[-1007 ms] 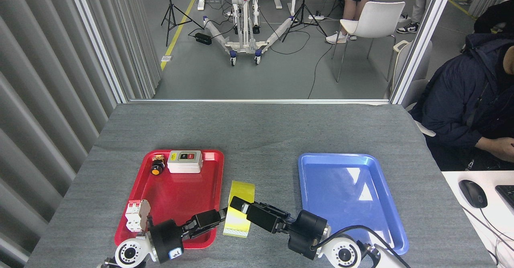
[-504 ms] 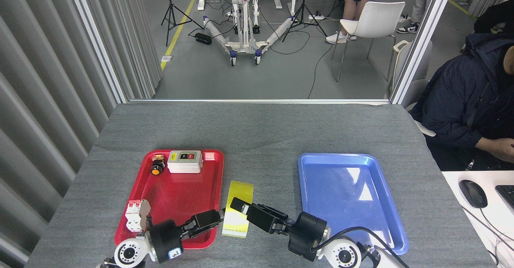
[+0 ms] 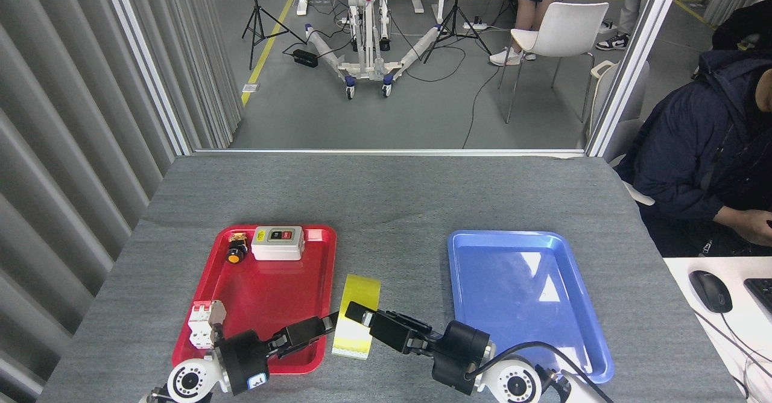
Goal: Place and move tape with both arms
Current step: 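Grasp the tape with the right gripper and release it from the left, then carry the tape with the right gripper into the blue tray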
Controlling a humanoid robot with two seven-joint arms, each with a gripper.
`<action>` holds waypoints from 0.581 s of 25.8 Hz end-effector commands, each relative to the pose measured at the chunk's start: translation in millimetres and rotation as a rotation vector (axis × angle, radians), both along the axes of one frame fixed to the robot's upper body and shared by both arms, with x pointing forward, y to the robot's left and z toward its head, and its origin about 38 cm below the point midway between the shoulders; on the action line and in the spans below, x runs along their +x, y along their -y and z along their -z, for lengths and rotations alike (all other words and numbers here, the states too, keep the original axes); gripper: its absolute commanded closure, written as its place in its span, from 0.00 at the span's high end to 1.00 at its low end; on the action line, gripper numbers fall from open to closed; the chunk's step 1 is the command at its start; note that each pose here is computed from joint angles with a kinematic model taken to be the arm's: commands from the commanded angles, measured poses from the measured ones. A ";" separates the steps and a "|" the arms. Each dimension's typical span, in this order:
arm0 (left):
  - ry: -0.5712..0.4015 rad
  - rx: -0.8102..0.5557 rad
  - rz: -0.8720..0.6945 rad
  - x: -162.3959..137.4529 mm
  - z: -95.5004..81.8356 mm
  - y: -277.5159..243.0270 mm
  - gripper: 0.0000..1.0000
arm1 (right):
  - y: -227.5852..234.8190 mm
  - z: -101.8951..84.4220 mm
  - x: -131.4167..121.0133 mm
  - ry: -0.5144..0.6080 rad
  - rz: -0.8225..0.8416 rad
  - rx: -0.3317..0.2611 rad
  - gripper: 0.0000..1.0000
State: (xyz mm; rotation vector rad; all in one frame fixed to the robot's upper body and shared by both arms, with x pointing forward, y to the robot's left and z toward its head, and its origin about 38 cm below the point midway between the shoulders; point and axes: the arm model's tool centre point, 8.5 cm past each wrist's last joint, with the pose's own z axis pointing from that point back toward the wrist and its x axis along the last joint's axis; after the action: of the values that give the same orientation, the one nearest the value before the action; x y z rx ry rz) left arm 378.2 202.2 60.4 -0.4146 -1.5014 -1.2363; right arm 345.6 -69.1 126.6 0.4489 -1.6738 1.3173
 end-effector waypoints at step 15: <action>0.031 0.012 -0.094 5.8 6.0 -37.3 1.00 | 0.8 -5.1 0.1 0.034 0.007 0.042 0.00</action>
State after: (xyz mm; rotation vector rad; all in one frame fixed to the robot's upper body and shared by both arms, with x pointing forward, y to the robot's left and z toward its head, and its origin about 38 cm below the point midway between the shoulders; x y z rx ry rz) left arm 381.2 230.1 53.4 -0.3383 -1.5204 -1.2111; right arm 345.4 -69.7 131.3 0.4481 -1.7321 1.2918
